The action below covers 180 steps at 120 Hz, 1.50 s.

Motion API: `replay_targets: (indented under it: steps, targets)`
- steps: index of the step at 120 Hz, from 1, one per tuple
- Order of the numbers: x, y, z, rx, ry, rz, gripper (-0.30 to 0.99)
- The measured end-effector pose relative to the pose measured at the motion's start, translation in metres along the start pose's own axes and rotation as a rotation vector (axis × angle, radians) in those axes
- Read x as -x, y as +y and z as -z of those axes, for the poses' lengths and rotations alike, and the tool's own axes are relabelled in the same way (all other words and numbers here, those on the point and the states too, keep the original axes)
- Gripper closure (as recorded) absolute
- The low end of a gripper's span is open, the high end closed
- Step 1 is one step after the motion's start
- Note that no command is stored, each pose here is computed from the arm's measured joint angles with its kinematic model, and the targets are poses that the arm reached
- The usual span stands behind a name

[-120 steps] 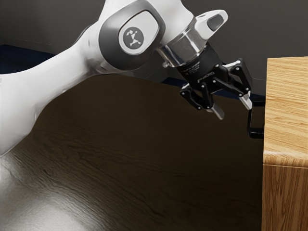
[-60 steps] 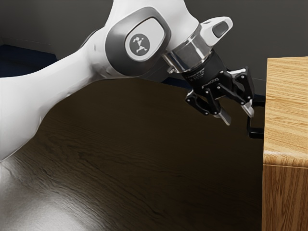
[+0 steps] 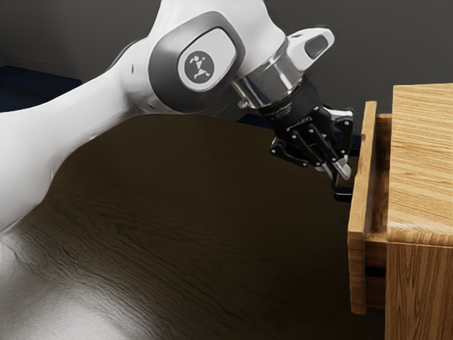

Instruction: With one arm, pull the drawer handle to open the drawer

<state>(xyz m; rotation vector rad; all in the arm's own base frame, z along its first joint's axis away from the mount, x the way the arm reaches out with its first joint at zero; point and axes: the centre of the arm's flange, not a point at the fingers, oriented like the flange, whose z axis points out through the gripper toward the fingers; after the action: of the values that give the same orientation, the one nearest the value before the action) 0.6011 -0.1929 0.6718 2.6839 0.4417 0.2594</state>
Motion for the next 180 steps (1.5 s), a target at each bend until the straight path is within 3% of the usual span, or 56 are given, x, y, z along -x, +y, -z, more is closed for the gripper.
replay_targets:
  steps: [81,180]
  targets:
    - [0.007,-0.036,0.021,-0.065,0.028,0.03,0.79]
    - [0.01,-0.076,0.052,-0.057,0.056,0.083,0.79]
